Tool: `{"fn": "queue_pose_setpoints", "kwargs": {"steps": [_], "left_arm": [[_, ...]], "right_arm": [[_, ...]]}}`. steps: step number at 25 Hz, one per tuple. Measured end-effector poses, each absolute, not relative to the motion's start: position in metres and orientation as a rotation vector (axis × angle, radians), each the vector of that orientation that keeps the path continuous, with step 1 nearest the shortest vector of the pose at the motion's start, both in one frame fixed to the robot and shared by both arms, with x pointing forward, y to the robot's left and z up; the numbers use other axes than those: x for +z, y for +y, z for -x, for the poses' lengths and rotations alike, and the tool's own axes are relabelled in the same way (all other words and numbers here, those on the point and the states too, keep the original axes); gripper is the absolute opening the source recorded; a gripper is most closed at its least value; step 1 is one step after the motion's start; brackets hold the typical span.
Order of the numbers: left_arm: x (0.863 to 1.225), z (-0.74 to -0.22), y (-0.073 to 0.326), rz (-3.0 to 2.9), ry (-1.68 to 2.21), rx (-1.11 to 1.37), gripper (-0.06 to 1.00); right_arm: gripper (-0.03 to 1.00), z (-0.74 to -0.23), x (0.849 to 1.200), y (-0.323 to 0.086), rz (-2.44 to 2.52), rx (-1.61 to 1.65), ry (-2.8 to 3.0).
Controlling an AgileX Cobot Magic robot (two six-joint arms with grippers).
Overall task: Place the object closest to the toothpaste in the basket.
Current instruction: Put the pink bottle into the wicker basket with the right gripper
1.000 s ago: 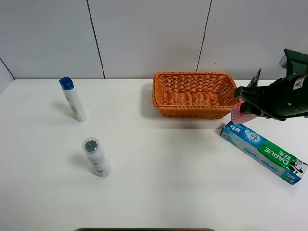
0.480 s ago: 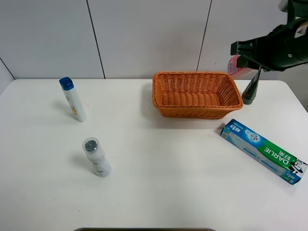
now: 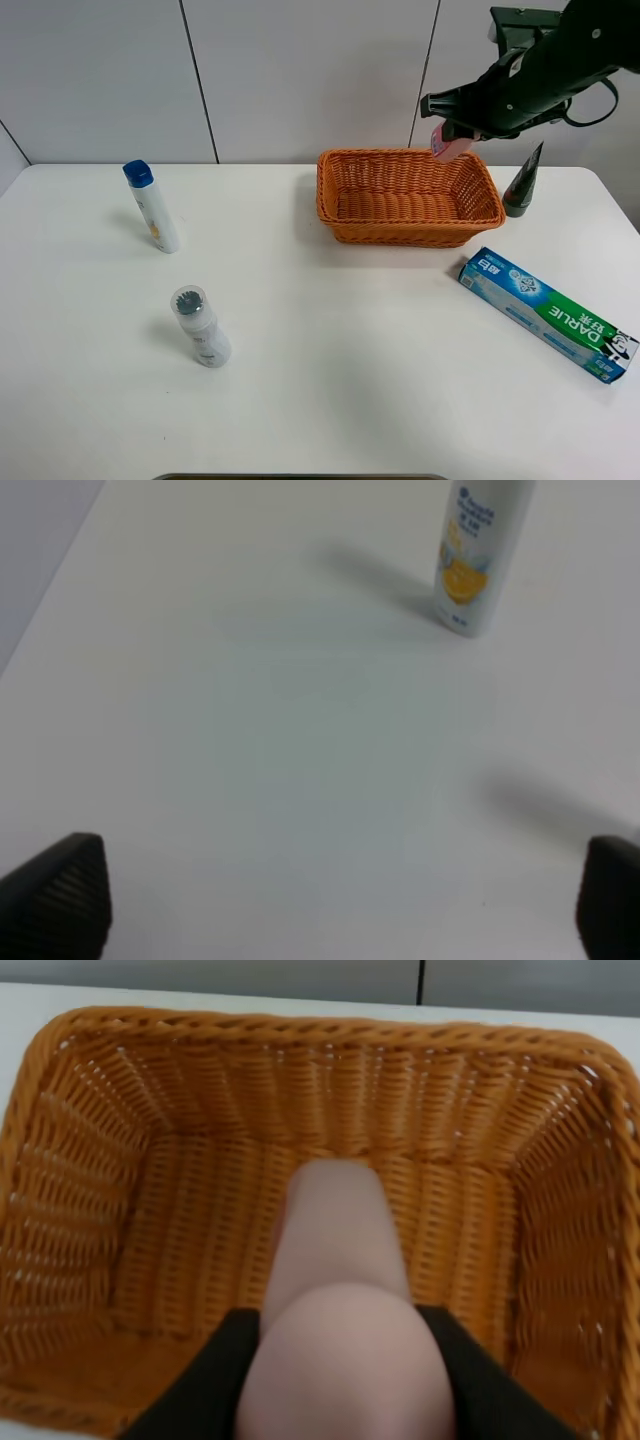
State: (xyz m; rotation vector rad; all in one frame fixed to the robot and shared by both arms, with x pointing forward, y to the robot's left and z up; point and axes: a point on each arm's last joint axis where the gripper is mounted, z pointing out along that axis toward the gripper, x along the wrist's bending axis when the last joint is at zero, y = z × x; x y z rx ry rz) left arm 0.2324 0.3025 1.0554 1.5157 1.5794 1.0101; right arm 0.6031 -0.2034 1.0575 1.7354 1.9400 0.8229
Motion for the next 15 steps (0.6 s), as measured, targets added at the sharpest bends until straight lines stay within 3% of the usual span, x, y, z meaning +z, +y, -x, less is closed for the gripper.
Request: {"fn": "queue_pose_setpoints", "kwargs": {"steps": [15], "left_arm": [[1.055,-0.232,0.302,-1.516,1.579,1.010,0.94]], "right_arm": [[0.37,-0.666,0.971,-0.184,-1.807,0.766,1.988]]}}
